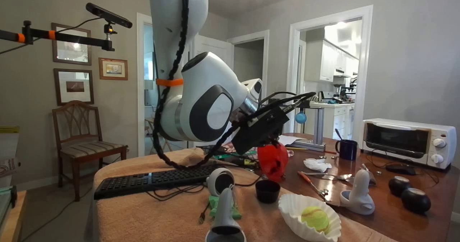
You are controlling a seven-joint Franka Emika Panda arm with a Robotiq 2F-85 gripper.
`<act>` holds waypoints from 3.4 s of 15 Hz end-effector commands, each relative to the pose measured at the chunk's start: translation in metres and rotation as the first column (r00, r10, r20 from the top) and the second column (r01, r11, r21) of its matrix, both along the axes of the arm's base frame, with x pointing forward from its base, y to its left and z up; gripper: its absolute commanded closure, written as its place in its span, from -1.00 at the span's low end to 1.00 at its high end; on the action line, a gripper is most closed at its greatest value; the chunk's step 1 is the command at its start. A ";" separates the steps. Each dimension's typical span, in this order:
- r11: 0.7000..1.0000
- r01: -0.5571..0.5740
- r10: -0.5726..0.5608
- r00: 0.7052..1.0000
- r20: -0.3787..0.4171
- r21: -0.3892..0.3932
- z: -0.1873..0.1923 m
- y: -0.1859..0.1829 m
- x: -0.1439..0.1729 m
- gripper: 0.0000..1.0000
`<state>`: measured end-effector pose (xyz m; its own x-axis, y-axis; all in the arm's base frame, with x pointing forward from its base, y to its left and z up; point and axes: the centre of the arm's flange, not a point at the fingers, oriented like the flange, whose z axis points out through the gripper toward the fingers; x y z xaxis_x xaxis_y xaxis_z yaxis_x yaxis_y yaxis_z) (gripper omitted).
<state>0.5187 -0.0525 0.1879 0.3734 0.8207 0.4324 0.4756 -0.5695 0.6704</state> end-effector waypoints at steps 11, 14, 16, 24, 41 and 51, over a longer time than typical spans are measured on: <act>1.000 -0.008 0.008 1.000 -0.008 -0.010 -0.005 0.001 -0.011 0.94; 0.999 0.004 -0.004 1.000 0.011 -0.034 -0.006 0.001 -0.011 0.98; 0.999 0.007 -0.006 1.000 0.015 -0.039 -0.005 0.000 -0.010 0.98; 0.997 0.007 -0.005 1.000 0.021 -0.072 -0.006 -0.001 -0.012 0.98; 0.994 -0.021 0.023 0.999 0.024 -0.103 -0.009 0.010 -0.015 0.98; 0.979 0.128 -0.117 0.990 -0.073 0.158 0.008 -0.022 0.020 0.98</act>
